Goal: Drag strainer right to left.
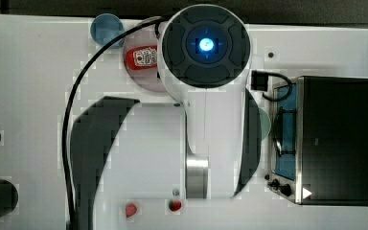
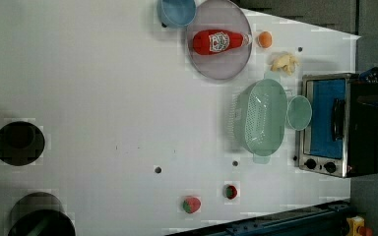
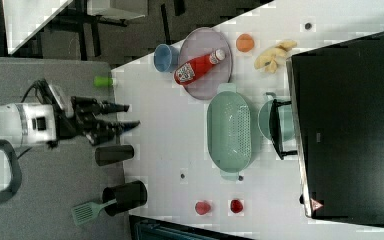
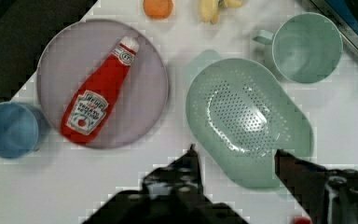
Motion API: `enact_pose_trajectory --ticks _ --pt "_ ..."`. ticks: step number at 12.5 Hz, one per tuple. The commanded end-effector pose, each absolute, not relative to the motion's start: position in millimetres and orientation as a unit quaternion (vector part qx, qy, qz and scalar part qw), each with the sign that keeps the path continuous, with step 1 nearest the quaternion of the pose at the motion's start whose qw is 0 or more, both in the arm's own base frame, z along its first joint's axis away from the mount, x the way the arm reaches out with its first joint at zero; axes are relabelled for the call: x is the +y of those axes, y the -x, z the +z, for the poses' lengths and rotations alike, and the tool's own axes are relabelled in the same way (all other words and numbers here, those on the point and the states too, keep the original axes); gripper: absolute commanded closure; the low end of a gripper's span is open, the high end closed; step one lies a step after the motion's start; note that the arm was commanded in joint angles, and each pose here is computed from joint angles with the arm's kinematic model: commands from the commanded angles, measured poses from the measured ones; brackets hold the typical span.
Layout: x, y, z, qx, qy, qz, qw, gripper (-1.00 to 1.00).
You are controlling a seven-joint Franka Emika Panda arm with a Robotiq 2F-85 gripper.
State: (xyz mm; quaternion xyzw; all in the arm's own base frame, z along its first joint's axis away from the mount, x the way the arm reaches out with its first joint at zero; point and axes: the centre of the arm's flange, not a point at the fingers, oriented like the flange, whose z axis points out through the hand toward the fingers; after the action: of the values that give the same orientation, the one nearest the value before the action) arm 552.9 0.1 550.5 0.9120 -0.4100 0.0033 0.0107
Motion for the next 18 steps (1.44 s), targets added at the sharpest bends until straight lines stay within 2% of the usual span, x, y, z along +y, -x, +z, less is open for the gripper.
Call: enact_pose_trajectory --ticks 1,3,5,7,12,17,18 --pt "-28.2 -414.0 623.2 -0.472 -0.882 -0.01 -0.002 -0.59" --pt "-28.3 -414.2 620.0 -0.472 -0.882 -0.012 0.0 -0.99" --pt "-27.7 -420.9 601.3 -0.471 -0.882 -0.019 0.003 -1.0" --pt "-26.8 -437.9 560.9 -0.474 -0.88 -0.02 0.005 -1.0" --pt "-25.2 -468.8 402.8 -0.512 -0.859 -0.021 0.011 -1.0" --pt "-16.6 -475.4 265.8 -0.631 -0.776 0.001 0.004 -1.0" --pt "-12.2 -475.9 243.6 -0.649 -0.761 -0.002 0.006 -1.0"
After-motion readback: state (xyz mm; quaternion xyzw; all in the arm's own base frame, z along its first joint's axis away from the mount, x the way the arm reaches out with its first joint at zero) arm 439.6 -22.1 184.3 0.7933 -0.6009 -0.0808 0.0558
